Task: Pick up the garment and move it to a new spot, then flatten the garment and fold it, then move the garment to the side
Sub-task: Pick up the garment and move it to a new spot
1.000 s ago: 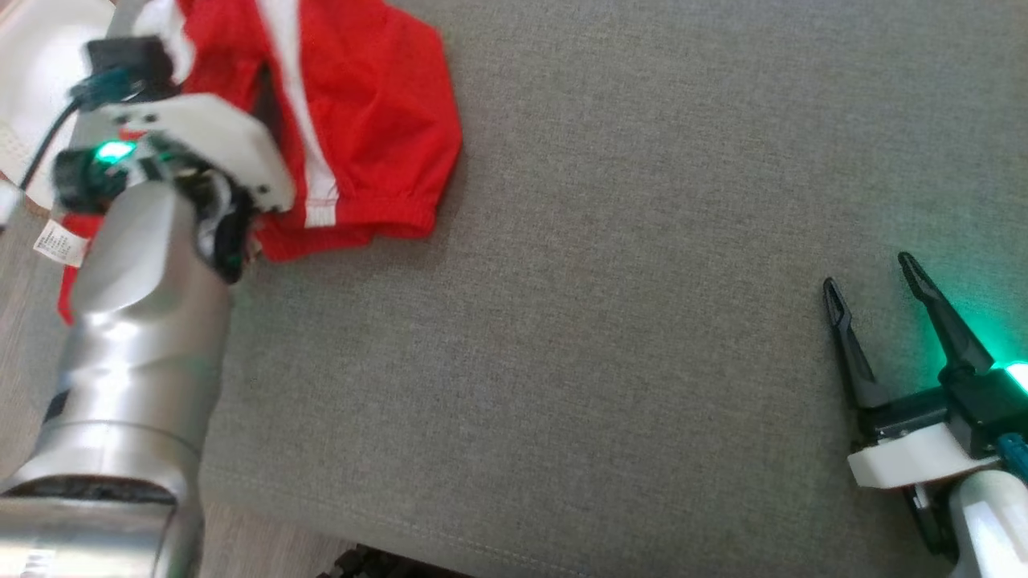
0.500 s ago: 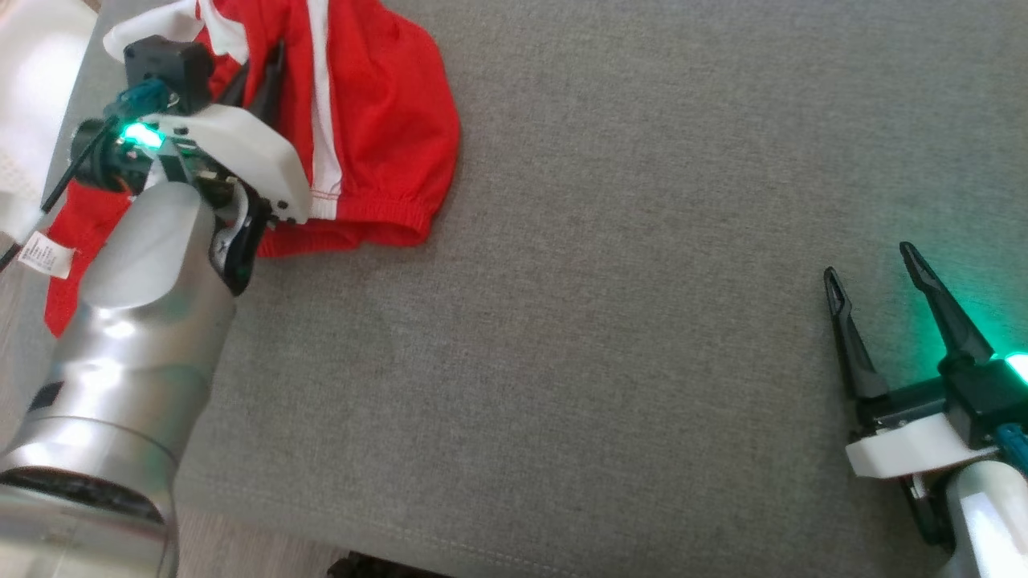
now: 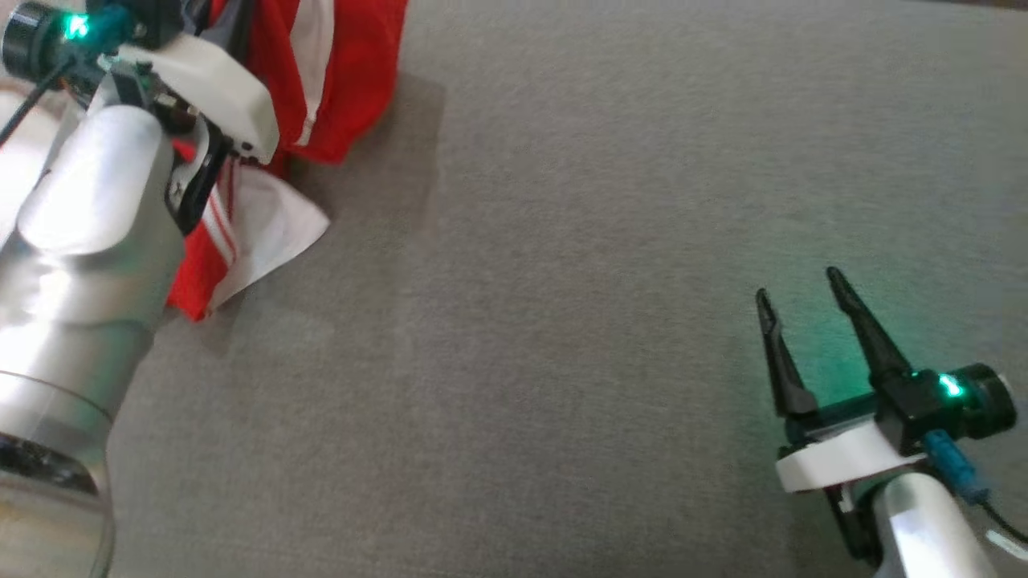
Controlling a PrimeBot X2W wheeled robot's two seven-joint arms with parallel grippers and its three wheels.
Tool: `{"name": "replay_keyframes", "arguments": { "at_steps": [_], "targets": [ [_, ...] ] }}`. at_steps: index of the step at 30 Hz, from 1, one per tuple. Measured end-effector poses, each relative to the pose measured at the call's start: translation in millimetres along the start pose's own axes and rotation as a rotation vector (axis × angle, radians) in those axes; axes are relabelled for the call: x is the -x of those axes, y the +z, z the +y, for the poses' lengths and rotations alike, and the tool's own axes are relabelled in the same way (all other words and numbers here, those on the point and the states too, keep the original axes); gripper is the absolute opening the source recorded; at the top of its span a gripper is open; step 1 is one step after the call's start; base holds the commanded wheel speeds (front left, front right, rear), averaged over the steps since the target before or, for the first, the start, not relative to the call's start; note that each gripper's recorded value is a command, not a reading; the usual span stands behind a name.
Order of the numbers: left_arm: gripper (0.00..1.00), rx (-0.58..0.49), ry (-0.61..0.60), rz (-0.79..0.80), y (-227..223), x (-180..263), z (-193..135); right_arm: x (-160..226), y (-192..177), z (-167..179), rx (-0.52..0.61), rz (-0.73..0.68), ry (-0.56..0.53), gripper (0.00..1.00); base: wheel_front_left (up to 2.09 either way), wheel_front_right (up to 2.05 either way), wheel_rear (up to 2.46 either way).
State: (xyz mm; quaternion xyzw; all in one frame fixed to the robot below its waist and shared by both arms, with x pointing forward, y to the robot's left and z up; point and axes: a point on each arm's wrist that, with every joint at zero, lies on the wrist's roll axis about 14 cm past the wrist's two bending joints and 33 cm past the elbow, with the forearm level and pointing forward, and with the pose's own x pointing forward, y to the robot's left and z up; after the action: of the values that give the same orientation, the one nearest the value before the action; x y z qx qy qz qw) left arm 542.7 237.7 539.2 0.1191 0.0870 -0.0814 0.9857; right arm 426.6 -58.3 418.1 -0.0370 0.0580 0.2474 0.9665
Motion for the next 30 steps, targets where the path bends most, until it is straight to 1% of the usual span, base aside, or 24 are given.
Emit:
{"name": "replay_keyframes", "arguments": {
  "at_steps": [6, 9, 12, 14, 20, 23, 24, 25, 26, 28, 30],
  "targets": [
    [0.00, -0.102, -0.138, -0.097, 57, -9, -42, 22, 19, -7, -0.036, -0.038, -0.082, 1.00, 0.00, 0.00, 0.00],
    [0.00, -0.142, -0.216, -0.153, 87, -13, -70, 36, 27, -16, -0.046, -0.058, -0.134, 1.00, 0.00, 0.00, 0.00],
    [0.00, -0.157, -0.324, -0.206, 112, -15, -112, 52, 33, -28, -0.050, -0.073, -0.192, 1.00, 0.00, 0.00, 0.00],
    [0.00, -0.175, -0.411, -0.233, 124, -13, -147, 63, 36, -36, -0.050, -0.081, -0.231, 1.00, 0.00, 0.00, 0.00],
    [0.00, -0.204, -0.655, -0.309, 152, 2, -241, 97, 43, -60, -0.086, -0.109, -0.350, 1.00, 0.00, 0.00, 0.00],
    [0.00, -0.221, -0.772, -0.321, 155, 12, -285, 110, 49, -71, -0.090, -0.129, -0.399, 1.00, 0.00, 0.00, 0.00],
    [0.00, -0.231, -0.844, -0.317, 151, 17, -312, 117, 54, -79, -0.090, -0.144, -0.431, 1.00, 0.00, 0.00, 0.00],
    [0.00, -0.231, -0.844, -0.317, 151, 17, -312, 117, 54, -79, -0.090, -0.144, -0.431, 1.00, 0.00, 0.00, 0.00],
    [0.00, -0.232, -0.899, -0.287, 139, 18, -333, 122, 57, -87, -0.091, -0.153, -0.458, 1.00, 0.00, 0.00, 0.00],
    [0.00, -0.249, -0.945, -0.230, 116, 17, -350, 126, 57, -90, -0.095, -0.152, -0.474, 1.00, 0.00, 0.00, 0.00],
    [0.00, -0.238, -0.988, -0.142, 82, 15, -364, 127, 51, -92, -0.108, -0.136, -0.484, 1.00, 0.00, 0.00, 0.00]
  ]
}}
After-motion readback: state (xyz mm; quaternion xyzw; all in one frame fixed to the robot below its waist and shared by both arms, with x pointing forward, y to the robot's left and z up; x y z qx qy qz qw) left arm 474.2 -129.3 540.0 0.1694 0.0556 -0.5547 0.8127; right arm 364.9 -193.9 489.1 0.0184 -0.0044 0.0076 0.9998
